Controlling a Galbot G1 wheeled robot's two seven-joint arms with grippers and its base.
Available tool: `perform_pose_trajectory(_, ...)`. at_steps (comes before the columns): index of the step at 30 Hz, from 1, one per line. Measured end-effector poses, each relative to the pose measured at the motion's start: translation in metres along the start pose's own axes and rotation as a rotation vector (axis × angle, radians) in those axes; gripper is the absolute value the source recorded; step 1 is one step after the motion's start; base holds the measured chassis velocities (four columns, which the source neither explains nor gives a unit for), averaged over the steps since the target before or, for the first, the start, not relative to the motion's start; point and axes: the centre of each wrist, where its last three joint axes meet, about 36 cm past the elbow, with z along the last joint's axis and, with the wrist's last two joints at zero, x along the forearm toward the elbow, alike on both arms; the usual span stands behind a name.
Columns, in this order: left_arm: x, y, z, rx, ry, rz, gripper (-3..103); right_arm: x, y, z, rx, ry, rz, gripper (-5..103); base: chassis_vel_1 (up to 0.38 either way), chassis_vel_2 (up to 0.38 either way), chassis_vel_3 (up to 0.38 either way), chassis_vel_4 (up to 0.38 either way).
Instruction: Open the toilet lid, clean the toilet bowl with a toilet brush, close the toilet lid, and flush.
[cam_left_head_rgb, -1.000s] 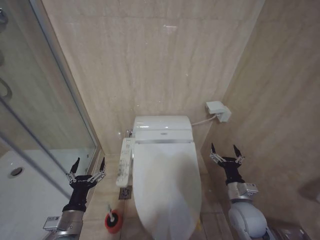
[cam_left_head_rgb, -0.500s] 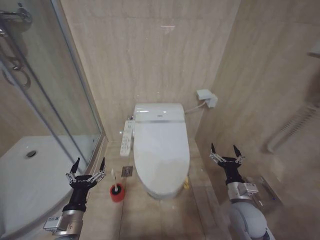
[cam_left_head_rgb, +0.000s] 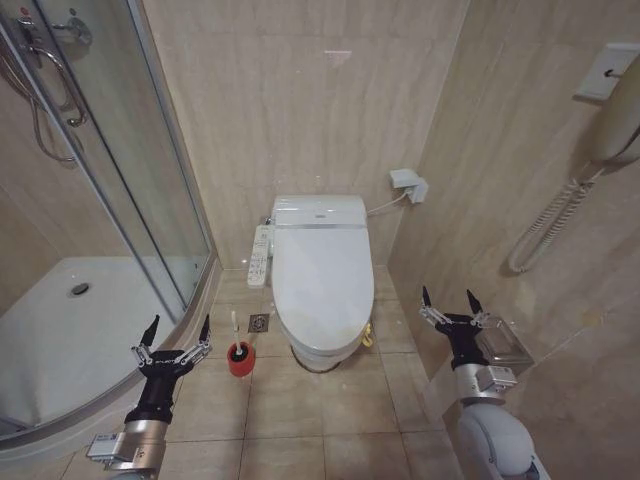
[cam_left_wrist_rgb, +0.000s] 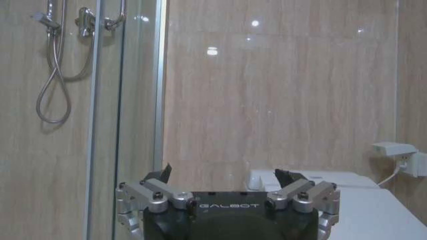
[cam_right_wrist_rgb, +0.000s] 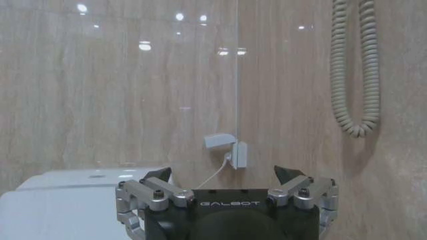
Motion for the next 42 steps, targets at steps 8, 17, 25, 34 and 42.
perform_pose_trajectory(8, 0.0002, -0.0001, 0.0000, 0.000, 0.000, 0.000, 100, 0.0002, -0.0001, 0.0001, 0.000, 0.000, 0.000, 100, 0.135, -0.143, -0.151, 0.146)
perform_pose_trajectory(17, 0.0005, -0.0001, 0.0001, 0.000, 0.001, 0.000, 100, 0.0004, -0.0001, 0.0001, 0.000, 0.001, 0.000, 100, 0.174, -0.185, -0.188, 0.198)
perform_pose_trajectory(25, 0.0000, -0.0001, 0.0000, 0.000, 0.000, 0.000, 100, 0.0001, -0.0001, 0.0000, 0.000, 0.000, 0.000, 100, -0.049, 0.015, 0.044, -0.048)
perform_pose_trajectory(34, 0.0002, -0.0001, 0.0000, 0.000, 0.000, 0.000, 100, 0.0002, -0.0001, 0.0001, 0.000, 0.001, 0.000, 100, 0.025, -0.033, -0.021, 0.035)
perform_pose_trajectory(42, 0.0003, -0.0001, 0.0001, 0.000, 0.001, 0.000, 100, 0.0003, -0.0001, 0.0001, 0.000, 0.001, 0.000, 100, 0.084, -0.078, -0.077, 0.075)
